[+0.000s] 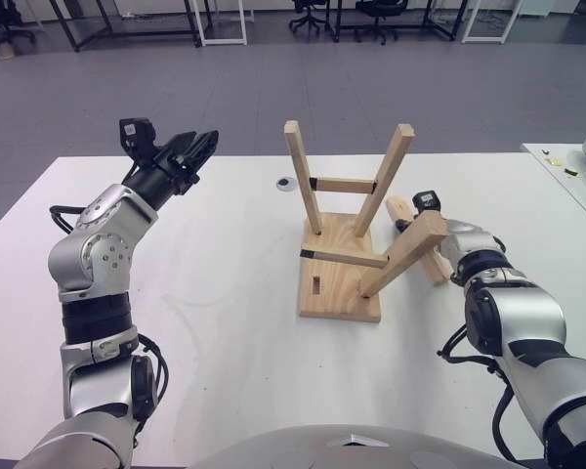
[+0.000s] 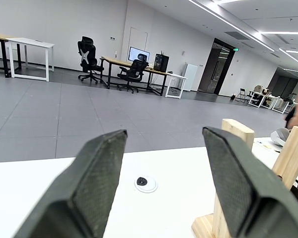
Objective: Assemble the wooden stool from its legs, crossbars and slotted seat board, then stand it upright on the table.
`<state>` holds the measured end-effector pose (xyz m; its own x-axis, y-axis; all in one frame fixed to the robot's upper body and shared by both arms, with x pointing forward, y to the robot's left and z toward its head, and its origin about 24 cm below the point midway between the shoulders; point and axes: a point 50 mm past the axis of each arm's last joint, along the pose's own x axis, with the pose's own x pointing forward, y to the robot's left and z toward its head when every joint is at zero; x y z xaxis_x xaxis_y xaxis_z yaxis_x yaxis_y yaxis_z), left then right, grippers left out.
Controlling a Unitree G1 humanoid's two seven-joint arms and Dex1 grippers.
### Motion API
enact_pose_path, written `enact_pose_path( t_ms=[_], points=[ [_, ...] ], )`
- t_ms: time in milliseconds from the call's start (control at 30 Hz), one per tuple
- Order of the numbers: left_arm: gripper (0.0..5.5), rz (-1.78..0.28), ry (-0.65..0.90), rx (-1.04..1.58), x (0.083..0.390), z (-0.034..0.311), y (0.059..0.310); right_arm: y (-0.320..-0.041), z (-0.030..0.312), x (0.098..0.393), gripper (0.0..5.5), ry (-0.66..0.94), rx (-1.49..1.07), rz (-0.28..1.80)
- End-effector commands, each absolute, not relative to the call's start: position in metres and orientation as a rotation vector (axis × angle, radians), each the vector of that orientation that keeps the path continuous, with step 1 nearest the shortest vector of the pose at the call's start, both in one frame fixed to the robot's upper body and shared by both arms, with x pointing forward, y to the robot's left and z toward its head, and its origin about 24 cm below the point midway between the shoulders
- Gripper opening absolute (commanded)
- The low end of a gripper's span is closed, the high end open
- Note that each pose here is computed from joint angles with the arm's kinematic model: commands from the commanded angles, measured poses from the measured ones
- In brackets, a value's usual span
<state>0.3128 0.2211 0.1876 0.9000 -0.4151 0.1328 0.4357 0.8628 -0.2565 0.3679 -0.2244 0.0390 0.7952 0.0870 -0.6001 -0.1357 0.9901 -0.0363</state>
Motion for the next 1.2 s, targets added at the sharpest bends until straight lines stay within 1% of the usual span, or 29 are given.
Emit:
enact_pose_path(
  t_ms=[33,100,167,233,300,333,367,400,433,500,567,633,700,800,900,1033,1200],
  points=[
    [2.81,-0.435,-0.075,-0.296,0.313,0.189,0.223,-0.249,0.066,0.377,2.08,0.528,0.039,-0.026],
    [2.81,-0.426,-0.098,-0.319,0.317,0.195,0.224,-0.256,0.122,0.398,2.08,0.297,0.093,-0.069],
    [2.81,-0.426,-0.154,-0.353,0.324,0.211,0.224,-0.255,0.198,0.414,2.08,0.02,0.114,-0.066],
    [2.81,-0.435,-0.241,-0.365,0.331,0.235,0.222,-0.245,0.273,0.417,2.08,-0.229,0.128,-0.017],
    [2.81,-0.449,-0.354,-0.387,0.337,0.269,0.217,-0.232,0.337,0.409,2.08,-0.446,0.162,0.057],
    [2.81,-0.486,-0.426,-0.423,0.336,0.291,0.206,-0.224,0.374,0.399,2.08,-0.584,0.236,0.114],
    [2.81,-0.552,-0.485,-0.487,0.331,0.311,0.189,-0.214,0.405,0.388,2.08,-0.704,0.339,0.188],
    [2.81,-0.638,-0.528,-0.587,0.324,0.327,0.167,-0.201,0.43,0.376,2.08,-0.8,0.443,0.28],
    [2.81,-0.714,-0.533,-0.688,0.317,0.334,0.146,-0.19,0.445,0.367,2.08,-0.858,0.521,0.355],
    [2.81,-0.847,-0.461,-0.692,0.302,0.333,0.098,-0.166,0.456,0.353,2.08,-0.904,0.613,0.474],
    [2.81,-0.911,-0.405,-0.389,0.295,0.321,0.068,-0.147,0.452,0.346,2.08,-0.887,0.644,0.546],
    [2.81,-0.944,-0.375,-0.159,0.296,0.311,0.054,-0.138,0.44,0.348,2.08,-0.833,0.645,0.555],
    [2.81,-0.956,-0.39,-0.076,0.297,0.31,0.045,-0.135,0.42,0.357,2.08,-0.749,0.633,0.524],
    [2.81,-0.908,-0.413,-0.054,0.304,0.313,0.041,-0.13,0.395,0.362,2.08,-0.66,0.621,0.512],
    [2.81,-0.839,-0.405,-0.076,0.317,0.312,0.045,-0.123,0.382,0.36,2.08,-0.609,0.616,0.529],
    [2.81,-0.777,-0.38,-0.084,0.332,0.306,0.051,-0.118,0.373,0.356,2.08,-0.574,0.608,0.543],
    [2.81,-0.764,-0.362,-0.064,0.334,0.296,0.052,-0.118,0.37,0.355,2.07,-0.559,0.607,0.537]
  ],
)
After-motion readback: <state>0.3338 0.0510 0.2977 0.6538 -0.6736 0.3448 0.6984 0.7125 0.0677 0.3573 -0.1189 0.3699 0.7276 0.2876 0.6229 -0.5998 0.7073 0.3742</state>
